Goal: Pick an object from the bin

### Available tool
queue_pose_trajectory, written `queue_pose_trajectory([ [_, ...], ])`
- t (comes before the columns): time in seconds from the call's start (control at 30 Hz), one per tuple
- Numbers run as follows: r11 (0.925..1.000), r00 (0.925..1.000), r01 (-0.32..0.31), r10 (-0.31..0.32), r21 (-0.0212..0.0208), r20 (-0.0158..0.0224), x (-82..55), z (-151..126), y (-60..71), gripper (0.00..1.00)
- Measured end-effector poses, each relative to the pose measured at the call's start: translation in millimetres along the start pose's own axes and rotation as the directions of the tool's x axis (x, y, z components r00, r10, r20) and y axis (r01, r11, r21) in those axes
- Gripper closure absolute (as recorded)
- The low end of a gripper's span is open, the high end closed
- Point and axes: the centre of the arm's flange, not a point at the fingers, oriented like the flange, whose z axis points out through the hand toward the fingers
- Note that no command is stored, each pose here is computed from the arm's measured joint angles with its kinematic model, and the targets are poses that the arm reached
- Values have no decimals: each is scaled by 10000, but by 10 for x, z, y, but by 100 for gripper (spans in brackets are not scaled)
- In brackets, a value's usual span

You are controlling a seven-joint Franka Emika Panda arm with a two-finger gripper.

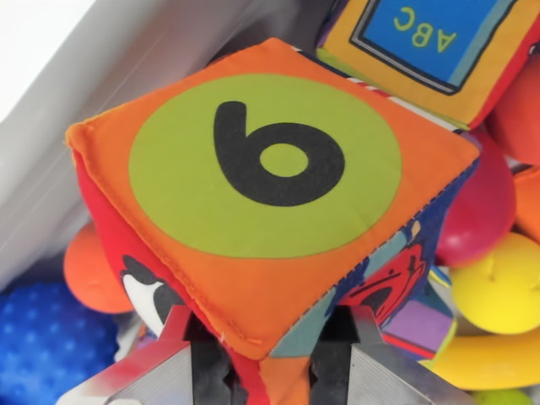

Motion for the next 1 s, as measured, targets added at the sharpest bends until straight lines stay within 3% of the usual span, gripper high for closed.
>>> queue_pose_trajectory([
  [1.0, 10000, 10000, 14, -14, 27, 26, -3, -1249, -8, 100],
])
